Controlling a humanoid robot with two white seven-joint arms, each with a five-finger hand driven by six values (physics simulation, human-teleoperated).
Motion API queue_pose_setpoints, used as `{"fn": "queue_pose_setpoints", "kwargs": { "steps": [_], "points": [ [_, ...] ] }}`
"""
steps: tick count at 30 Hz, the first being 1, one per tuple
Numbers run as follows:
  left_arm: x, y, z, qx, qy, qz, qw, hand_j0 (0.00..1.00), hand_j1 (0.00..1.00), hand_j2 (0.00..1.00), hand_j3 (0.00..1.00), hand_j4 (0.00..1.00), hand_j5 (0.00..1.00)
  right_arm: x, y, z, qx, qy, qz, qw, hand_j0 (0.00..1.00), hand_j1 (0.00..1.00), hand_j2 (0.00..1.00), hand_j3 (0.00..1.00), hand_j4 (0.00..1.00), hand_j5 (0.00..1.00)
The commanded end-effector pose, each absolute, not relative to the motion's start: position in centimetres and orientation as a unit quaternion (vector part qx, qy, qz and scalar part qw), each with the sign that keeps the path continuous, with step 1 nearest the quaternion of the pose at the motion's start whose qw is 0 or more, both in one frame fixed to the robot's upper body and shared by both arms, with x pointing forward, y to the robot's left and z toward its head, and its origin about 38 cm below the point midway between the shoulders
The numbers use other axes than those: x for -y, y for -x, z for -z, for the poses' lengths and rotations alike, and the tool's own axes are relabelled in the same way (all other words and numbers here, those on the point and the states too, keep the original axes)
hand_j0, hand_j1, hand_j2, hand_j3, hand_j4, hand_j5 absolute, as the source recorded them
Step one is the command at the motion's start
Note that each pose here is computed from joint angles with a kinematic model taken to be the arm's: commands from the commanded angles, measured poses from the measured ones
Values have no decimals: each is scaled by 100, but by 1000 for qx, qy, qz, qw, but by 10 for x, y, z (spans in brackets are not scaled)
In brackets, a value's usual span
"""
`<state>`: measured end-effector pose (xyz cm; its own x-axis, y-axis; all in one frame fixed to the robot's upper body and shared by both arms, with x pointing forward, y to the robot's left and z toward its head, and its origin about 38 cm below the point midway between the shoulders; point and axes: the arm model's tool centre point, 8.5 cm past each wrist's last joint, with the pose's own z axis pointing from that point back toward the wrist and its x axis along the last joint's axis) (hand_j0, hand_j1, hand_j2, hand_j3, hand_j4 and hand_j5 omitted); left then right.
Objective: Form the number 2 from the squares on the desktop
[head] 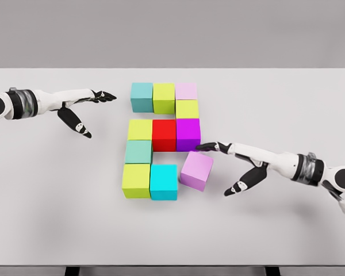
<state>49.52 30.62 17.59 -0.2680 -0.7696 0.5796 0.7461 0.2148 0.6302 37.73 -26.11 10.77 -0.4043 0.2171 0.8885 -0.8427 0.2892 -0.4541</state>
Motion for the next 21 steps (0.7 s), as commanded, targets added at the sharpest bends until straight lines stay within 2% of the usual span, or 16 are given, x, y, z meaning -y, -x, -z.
{"fn": "queue_pose_setpoints", "kwargs": {
  "steps": [1,21],
  "points": [
    [-306,-495,-176,493,-11,625,605,100,100,100,100,100,100,264,-379,-106,638,-244,-538,494,100,100,100,100,100,100],
    [-309,-494,-176,492,-12,626,605,100,100,100,100,100,100,237,-367,-105,630,-276,-552,470,100,100,100,100,100,100]
  ]
}}
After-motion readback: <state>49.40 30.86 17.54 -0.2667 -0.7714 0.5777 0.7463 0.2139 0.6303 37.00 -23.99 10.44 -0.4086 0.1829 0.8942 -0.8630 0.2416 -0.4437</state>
